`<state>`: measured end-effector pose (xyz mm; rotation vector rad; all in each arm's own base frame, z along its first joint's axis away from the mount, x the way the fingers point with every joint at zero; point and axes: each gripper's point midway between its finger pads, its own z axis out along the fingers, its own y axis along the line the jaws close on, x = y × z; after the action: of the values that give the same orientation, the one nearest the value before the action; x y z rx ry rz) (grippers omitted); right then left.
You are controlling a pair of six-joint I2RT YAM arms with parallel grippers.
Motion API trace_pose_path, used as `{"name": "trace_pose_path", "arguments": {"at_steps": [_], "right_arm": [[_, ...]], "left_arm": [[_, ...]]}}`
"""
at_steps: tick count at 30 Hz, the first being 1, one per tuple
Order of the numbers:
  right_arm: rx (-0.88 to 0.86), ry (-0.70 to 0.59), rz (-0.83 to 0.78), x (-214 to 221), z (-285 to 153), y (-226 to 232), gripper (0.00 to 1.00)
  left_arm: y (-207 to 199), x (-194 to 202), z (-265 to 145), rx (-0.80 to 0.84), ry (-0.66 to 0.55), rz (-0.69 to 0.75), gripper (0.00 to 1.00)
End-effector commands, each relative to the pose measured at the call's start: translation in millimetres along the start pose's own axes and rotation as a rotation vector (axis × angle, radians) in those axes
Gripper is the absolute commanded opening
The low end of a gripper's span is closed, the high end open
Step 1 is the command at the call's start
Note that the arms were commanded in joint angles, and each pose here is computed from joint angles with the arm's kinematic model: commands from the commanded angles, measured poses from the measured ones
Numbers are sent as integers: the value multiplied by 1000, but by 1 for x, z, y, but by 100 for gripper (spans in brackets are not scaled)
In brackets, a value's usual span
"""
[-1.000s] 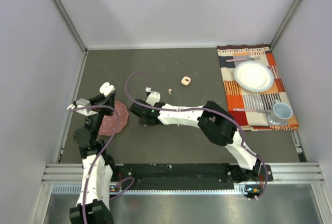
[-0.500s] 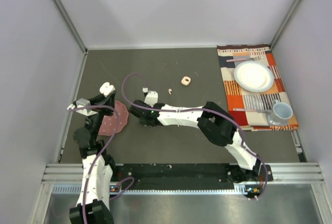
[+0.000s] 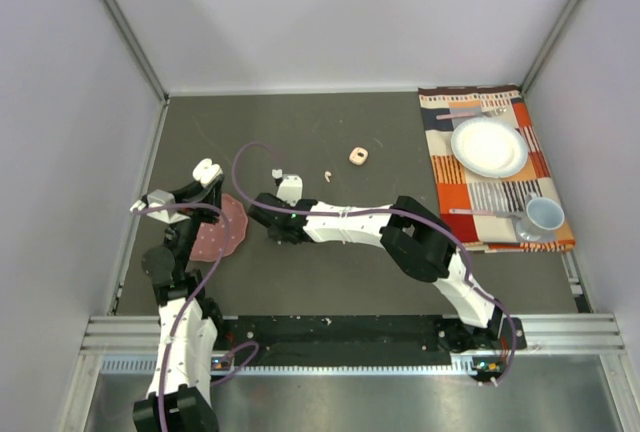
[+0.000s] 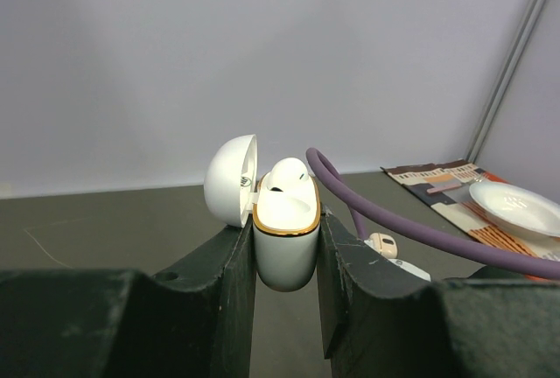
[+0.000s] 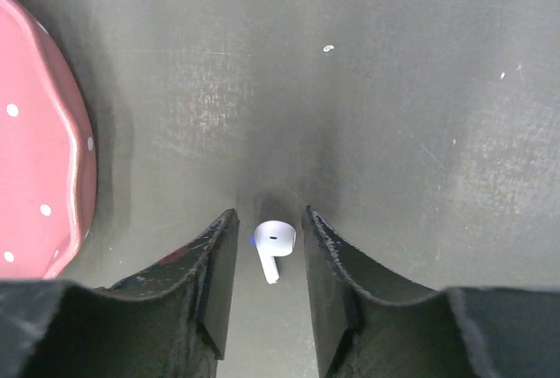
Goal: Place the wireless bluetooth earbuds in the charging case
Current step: Pick up the left earbud from the center of the board.
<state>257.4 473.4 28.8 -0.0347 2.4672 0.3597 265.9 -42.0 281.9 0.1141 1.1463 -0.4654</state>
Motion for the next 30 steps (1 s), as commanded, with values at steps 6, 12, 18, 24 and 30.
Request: {"name": "trace_pose_path", "arguments": {"at_steps": [6,12,18,24,30], "right_arm": [[30,53,46,22,7,-6,40],[47,47,20,22,8,-13,37],[52,52,22,25,6,-14,36],[60,51,20,26,6,-16,35],[73,31,11,24,2,-18,35]], "left_arm": [[-2,-6,1,5,-21,18,0],[0,-5,1,-5,-21,20,0],[0,-4,1,-5,-19,18,0],[-1,-3,1,-2,-14,18,0],[-1,-4,1,-3,-15,18,0]]}}
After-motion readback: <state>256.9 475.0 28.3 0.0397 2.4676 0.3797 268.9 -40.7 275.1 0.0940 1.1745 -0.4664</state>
